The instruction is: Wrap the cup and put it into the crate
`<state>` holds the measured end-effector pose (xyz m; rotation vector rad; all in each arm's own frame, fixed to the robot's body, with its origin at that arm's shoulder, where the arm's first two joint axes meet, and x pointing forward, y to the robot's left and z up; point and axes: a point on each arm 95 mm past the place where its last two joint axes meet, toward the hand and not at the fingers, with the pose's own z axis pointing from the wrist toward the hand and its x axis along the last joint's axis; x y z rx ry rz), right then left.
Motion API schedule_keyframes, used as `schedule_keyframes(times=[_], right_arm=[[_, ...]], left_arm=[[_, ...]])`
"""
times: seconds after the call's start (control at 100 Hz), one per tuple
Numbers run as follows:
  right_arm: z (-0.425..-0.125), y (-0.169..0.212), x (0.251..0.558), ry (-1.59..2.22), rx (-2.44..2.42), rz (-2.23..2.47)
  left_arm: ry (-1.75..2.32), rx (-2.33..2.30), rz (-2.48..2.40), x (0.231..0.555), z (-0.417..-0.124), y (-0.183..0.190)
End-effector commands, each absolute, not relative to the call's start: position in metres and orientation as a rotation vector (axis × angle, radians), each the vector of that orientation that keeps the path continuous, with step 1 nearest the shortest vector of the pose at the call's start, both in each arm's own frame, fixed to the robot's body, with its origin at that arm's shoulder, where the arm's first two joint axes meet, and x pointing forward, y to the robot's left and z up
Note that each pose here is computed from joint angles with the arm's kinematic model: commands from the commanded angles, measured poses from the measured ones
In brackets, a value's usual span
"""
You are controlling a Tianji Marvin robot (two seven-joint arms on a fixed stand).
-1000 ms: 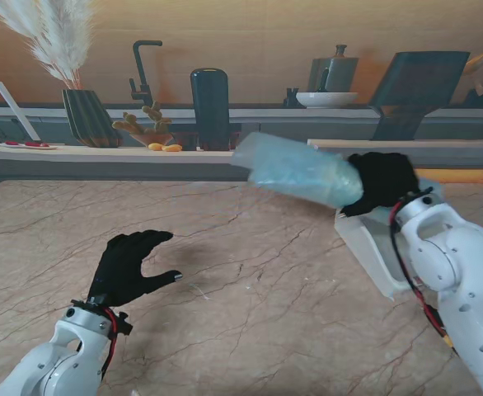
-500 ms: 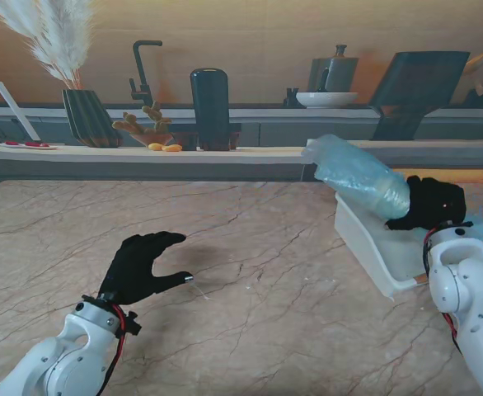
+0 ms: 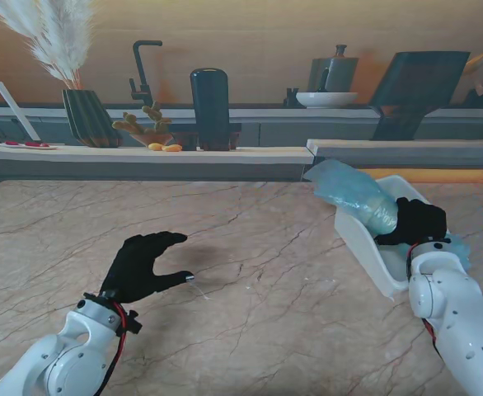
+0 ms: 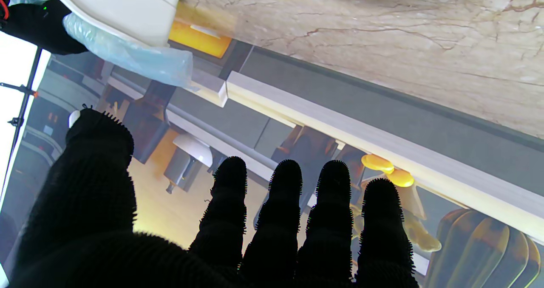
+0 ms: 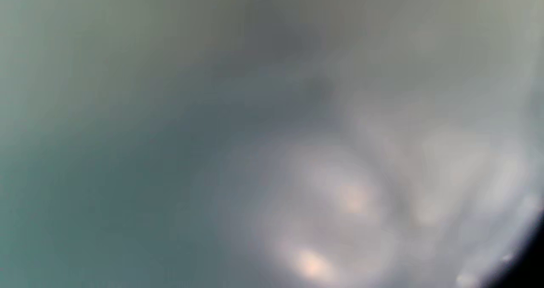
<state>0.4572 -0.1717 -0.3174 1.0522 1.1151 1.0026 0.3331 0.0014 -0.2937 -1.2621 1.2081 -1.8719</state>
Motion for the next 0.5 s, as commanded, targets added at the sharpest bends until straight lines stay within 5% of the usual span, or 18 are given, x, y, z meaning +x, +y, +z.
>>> schedule_keyframes(times=[0.0, 0.49], right_arm=[[-0.323, -0.169, 0.460, 1.103, 1.083, 0.994], [-0.352, -0.165, 0.463, 1.097, 1.401, 0.871]], left_arm=[[1.200, -1.271, -1.874, 0.330, -0.297, 0.003], [1.192, -1.280, -1.873, 0.330, -0.297, 0.003]])
